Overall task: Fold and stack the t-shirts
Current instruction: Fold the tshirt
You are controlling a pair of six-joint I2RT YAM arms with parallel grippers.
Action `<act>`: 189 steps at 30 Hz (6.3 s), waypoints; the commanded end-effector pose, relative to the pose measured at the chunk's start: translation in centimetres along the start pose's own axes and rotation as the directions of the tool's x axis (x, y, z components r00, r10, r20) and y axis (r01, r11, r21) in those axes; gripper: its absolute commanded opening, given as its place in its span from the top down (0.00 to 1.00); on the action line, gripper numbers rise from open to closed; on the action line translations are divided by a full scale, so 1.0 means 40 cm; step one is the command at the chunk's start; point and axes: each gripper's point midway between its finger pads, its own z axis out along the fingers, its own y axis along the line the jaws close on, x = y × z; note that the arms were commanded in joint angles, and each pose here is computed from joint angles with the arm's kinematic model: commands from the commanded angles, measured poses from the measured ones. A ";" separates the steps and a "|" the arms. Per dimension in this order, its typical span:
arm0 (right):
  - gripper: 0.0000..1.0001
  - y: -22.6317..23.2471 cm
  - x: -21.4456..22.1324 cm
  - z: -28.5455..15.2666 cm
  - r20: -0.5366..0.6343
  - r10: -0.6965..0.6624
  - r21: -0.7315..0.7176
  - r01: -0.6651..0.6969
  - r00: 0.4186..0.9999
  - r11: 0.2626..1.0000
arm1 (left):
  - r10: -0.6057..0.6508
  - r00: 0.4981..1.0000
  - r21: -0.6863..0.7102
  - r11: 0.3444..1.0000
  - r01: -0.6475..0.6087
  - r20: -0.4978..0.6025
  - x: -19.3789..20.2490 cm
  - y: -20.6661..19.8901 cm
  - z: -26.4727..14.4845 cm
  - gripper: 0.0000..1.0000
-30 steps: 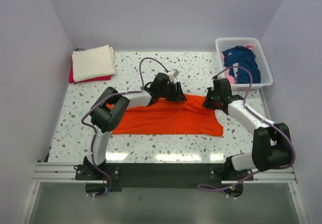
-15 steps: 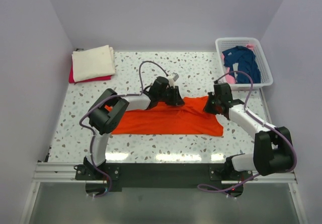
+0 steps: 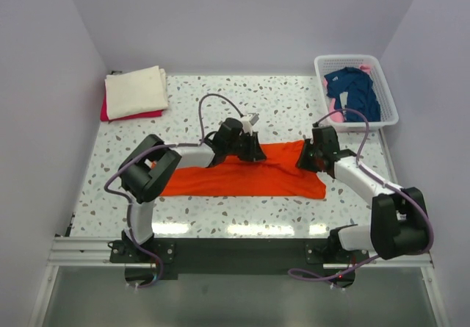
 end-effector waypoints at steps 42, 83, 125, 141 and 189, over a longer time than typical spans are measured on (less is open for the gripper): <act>0.65 0.040 -0.115 0.068 0.048 0.001 0.015 -0.002 0.999 1.000 | 0.108 0.993 -0.039 0.994 -0.106 0.048 -0.051 -0.017 0.030 0.55; 0.95 0.041 -0.024 -0.056 0.072 0.013 -0.059 -0.009 0.997 0.998 | 0.125 0.990 -0.013 0.992 -0.125 0.060 0.006 -0.054 -0.041 0.85; 0.60 0.473 -0.065 0.070 0.079 -0.354 -0.119 0.362 0.932 0.925 | -0.088 0.991 -0.773 0.620 0.133 0.100 -0.048 0.389 -0.384 0.60; 0.65 0.509 0.009 0.182 -0.001 -0.388 -0.123 0.385 0.922 0.915 | -0.118 0.990 -0.740 0.660 0.133 0.072 0.005 0.386 -0.373 0.61; 0.68 0.492 0.108 0.104 -0.003 -0.360 -0.196 0.352 0.933 0.915 | -0.177 0.947 -0.792 0.519 0.321 0.268 -0.036 0.497 -0.534 0.59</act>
